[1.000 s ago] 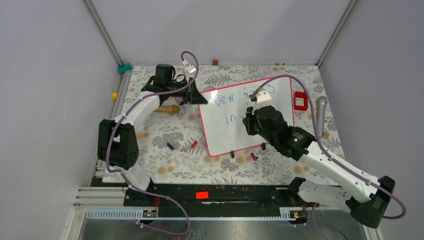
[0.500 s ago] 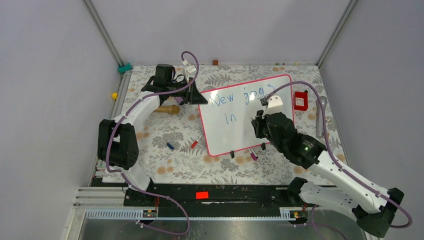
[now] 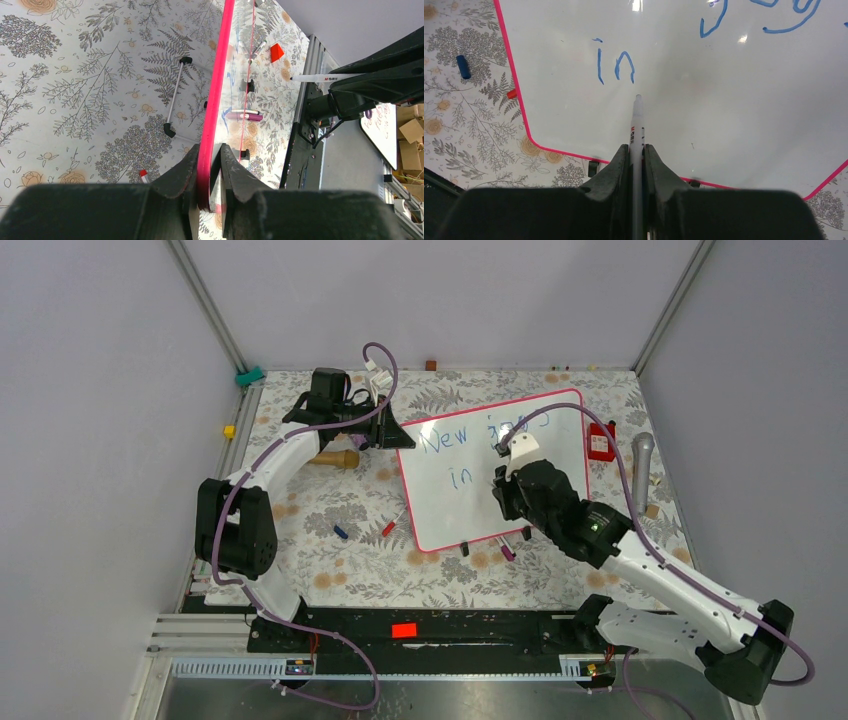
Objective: Write a sentence on the whiteboard
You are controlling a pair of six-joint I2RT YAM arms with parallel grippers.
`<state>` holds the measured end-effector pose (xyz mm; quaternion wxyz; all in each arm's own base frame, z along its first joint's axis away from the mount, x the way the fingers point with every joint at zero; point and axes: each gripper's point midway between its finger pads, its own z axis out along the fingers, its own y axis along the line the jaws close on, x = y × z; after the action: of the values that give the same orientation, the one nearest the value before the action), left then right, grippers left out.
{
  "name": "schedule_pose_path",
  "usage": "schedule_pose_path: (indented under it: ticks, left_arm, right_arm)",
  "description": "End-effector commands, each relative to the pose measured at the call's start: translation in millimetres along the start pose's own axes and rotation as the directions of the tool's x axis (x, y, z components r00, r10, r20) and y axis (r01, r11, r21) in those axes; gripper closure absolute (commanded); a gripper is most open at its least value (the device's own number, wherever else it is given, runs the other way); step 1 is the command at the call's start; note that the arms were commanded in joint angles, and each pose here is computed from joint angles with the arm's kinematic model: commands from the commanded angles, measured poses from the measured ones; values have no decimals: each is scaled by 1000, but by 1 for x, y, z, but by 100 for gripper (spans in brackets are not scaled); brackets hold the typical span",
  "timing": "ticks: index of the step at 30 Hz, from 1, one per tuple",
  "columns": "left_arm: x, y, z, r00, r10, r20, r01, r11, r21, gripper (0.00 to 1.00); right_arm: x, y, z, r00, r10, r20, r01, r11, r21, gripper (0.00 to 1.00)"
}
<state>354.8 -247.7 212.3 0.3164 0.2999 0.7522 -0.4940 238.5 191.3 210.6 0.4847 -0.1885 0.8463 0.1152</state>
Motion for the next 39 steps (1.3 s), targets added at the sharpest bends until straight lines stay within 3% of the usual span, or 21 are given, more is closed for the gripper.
schedule_pose_path:
  ticks: [1, 12, 20, 39]
  left_arm:
    - [-7, 19, 9, 987, 162, -1, -162, 981, -103, 88]
    - [-3, 23, 12, 988, 155, -10, -155, 982, -104, 88]
    - [-3, 23, 13, 988, 157, -11, -157, 982, -105, 88]
    - [-4, 22, 12, 986, 164, -9, -164, 981, -107, 88]
  right_arm:
    - [-21, 1, -3, 998, -26, 60, 28, 999, -37, 100]
    - [-24, 2, 16, 1000, 3, 11, -2, 999, -53, 100]
    - [-33, -4, 23, 998, 45, 38, -45, 999, -20, 100]
    - [-34, -5, 41, 999, 33, 10, -33, 999, 21, 100]
